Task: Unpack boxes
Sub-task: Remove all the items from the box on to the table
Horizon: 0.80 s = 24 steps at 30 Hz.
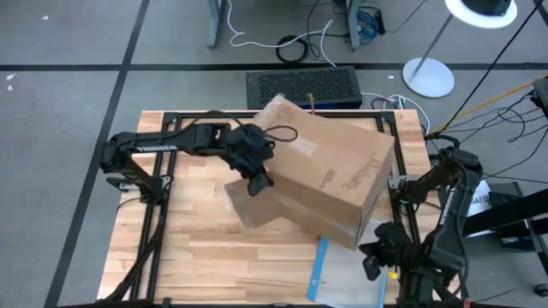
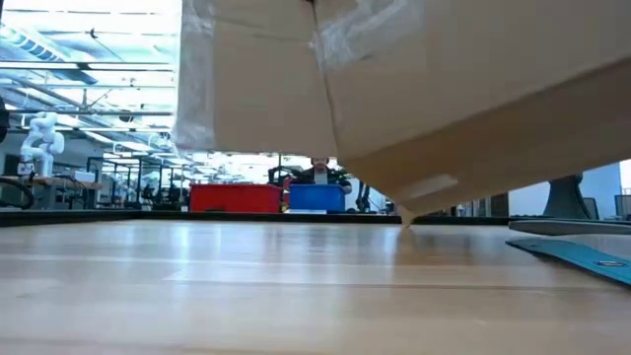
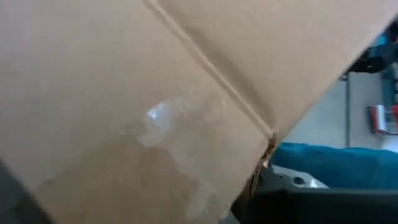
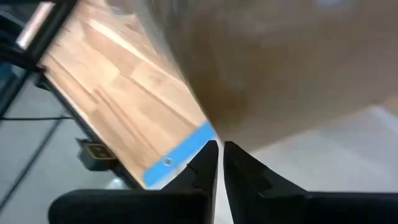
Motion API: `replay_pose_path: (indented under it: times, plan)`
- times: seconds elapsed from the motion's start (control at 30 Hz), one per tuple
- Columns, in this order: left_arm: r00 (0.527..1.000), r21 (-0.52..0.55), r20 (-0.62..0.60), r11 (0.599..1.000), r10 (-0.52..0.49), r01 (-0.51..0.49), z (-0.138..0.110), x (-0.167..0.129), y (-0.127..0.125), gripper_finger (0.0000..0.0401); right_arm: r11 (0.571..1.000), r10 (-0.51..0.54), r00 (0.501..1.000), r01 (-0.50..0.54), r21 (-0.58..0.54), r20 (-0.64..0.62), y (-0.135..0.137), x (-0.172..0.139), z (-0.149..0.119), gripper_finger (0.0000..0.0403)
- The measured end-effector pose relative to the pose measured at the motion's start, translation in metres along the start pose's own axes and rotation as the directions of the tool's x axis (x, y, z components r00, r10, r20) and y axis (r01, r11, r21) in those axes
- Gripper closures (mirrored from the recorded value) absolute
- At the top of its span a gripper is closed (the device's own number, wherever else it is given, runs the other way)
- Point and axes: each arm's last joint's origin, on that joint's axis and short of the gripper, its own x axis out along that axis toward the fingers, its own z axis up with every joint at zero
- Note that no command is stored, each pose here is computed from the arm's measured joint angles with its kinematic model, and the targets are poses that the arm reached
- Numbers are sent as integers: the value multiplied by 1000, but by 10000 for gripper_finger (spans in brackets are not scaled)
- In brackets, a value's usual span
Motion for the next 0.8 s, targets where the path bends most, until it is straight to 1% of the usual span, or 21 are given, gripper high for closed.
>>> replay_pose_path:
  times: [0.1,0.23,0.27,0.33,0.47,0.53,0.7,0.8]
  plan:
    - [999,-11,14,999,-43,43,1,-6,-3,399,1000,-23,998,23,2,-66,-3,-4,-6,385]
    - [995,-7,40,996,-94,94,1,-20,-6,400,999,44,989,-42,18,-144,-2,-12,-23,385]
    - [992,-1,52,993,-114,114,2,-24,-7,400,999,46,987,-45,10,-157,-3,-13,-28,385]
    - [989,3,66,991,-131,131,3,-27,-7,401,1000,16,984,-18,-10,-177,-3,-10,-35,385]
    - [985,-7,55,986,-163,164,1,-30,-7,401,998,-59,985,52,-47,-162,-8,7,-46,385]
    - [982,-3,59,983,-182,182,0,-29,-7,401,995,-92,984,87,-43,-154,-10,19,-47,385]
    - [970,-39,40,970,-238,239,-7,-24,-3,401,984,-181,978,181,-8,-106,-14,49,-37,385]
    - [959,-39,46,958,-281,283,-10,-23,-2,401,978,-208,976,209,4,-71,-18,60,-32,385]
